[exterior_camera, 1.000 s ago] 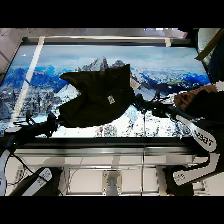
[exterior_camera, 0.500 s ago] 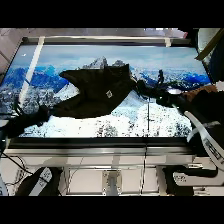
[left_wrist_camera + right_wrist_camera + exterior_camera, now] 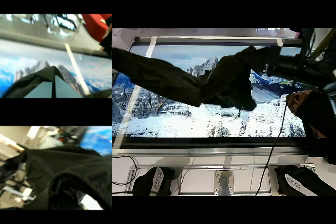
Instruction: Fold the clothes and pants, and hang the long-sleeved shirts on hangers.
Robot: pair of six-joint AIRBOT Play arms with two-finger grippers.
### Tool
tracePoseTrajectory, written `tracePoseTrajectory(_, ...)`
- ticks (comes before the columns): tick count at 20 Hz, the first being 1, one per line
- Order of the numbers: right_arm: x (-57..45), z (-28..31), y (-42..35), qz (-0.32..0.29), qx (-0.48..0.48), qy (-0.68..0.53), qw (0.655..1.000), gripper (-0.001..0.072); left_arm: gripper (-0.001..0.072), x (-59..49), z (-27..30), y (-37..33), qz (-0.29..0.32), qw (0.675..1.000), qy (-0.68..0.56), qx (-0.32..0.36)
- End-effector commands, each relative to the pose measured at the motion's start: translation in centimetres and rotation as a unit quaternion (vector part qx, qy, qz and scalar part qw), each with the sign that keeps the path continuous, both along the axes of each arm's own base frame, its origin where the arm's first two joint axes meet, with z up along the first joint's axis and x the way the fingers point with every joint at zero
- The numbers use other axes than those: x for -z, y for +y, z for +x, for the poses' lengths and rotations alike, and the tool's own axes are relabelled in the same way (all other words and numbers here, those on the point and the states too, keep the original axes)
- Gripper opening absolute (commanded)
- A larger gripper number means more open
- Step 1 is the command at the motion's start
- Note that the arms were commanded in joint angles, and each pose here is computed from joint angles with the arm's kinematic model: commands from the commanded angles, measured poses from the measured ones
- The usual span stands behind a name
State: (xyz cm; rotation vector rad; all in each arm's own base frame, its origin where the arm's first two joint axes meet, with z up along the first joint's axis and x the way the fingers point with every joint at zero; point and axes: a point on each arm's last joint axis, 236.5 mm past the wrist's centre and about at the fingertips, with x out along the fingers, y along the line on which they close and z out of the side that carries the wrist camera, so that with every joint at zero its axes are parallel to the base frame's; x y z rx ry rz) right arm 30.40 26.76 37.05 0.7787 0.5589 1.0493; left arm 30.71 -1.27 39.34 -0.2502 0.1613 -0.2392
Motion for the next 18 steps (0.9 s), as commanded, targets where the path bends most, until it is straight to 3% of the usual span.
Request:
tracePoseTrajectory(1,-6.0,-3.4,-0.2,0.041,-0.010,0.004,0.999,0.0035,0.0008,-6.7,-2.3,0.0,0.050,0.996,-0.070,-0.033)
tracePoseTrajectory(3,-5.9,-2.4,-0.8,0.041,0.005,0.018,0.999,0.0035,0.0008,-7.5,-0.9,0.9,0.044,0.996,-0.072,-0.035)
tracePoseTrajectory(7,3.9,3.3,-1.1,-0.070,0.033,0.123,0.989,0.0034,0.0007,-2.2,5.4,1.4,0.004,1.000,0.016,0.021)
tracePoseTrajectory(11,14.6,11.4,-0.1,-0.120,0.040,0.193,0.973,0.0034,0.0008,8.7,13.6,-1.6,0.041,0.985,0.141,0.095)
tracePoseTrajectory(13,20.3,16.0,0.0,-0.134,0.064,0.203,0.968,0.0034,0.0008,16.4,17.6,-2.3,0.064,0.967,0.222,0.104)
tracePoseTrajectory(18,31.7,26.4,-3.4,-0.175,0.178,0.155,0.956,0.0034,0.0008,28.9,23.4,-3.0,0.020,0.942,0.321,0.098)
